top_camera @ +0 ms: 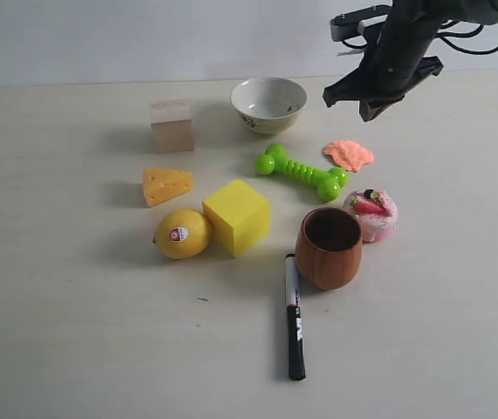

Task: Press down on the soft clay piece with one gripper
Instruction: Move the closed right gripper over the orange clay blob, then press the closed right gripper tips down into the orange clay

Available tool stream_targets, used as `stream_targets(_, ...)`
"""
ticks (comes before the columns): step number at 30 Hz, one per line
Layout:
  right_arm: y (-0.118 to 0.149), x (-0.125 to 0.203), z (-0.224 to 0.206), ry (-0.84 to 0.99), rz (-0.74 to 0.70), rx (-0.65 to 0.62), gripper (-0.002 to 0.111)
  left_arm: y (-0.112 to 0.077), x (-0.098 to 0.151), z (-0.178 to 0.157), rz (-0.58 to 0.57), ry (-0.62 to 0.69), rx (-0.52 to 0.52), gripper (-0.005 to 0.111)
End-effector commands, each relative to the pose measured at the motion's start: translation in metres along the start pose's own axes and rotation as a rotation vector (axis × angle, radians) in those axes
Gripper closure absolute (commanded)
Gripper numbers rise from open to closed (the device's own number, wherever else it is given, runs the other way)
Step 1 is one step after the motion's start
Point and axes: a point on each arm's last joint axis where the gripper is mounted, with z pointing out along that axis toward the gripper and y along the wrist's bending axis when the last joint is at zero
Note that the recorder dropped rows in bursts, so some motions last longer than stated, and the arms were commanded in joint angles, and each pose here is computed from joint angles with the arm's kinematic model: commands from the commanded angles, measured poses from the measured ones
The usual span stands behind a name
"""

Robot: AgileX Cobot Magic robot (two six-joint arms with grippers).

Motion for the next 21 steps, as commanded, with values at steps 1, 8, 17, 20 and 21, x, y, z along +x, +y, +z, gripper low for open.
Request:
stream_targets(1, -0.003, 0.003, 0.011, 0.022, 0.084, -0.055, 0.108, 0.000, -0.001, 0.000, -0.002, -0.013, 0.005, 0.107)
stream_targets(8, 0.005, 0.004, 0.018, 0.030, 0.136, -0.125, 0.108, 0.000, -0.001, 0.000, -0.002, -0.013, 0.005, 0.107)
stream_targets(17, 0.007, 0.007, 0.024, 0.055, 0.141, -0.141, 0.108, 0.000, -0.001, 0.000, -0.002, -0.013, 0.005, 0.107)
stream_targets(20, 0.008, 0.009, 0.029, 0.072, 0.143, -0.145, 0.108, 0.000, -0.001, 0.000, -0.002, -0.013, 0.005, 0.107)
stream_targets(21, 0.008, 0.011, 0.033, 0.087, 0.145, -0.148, 0.108, 0.000, -0.001, 0.000, -0.002, -0.013, 0.005, 0.107)
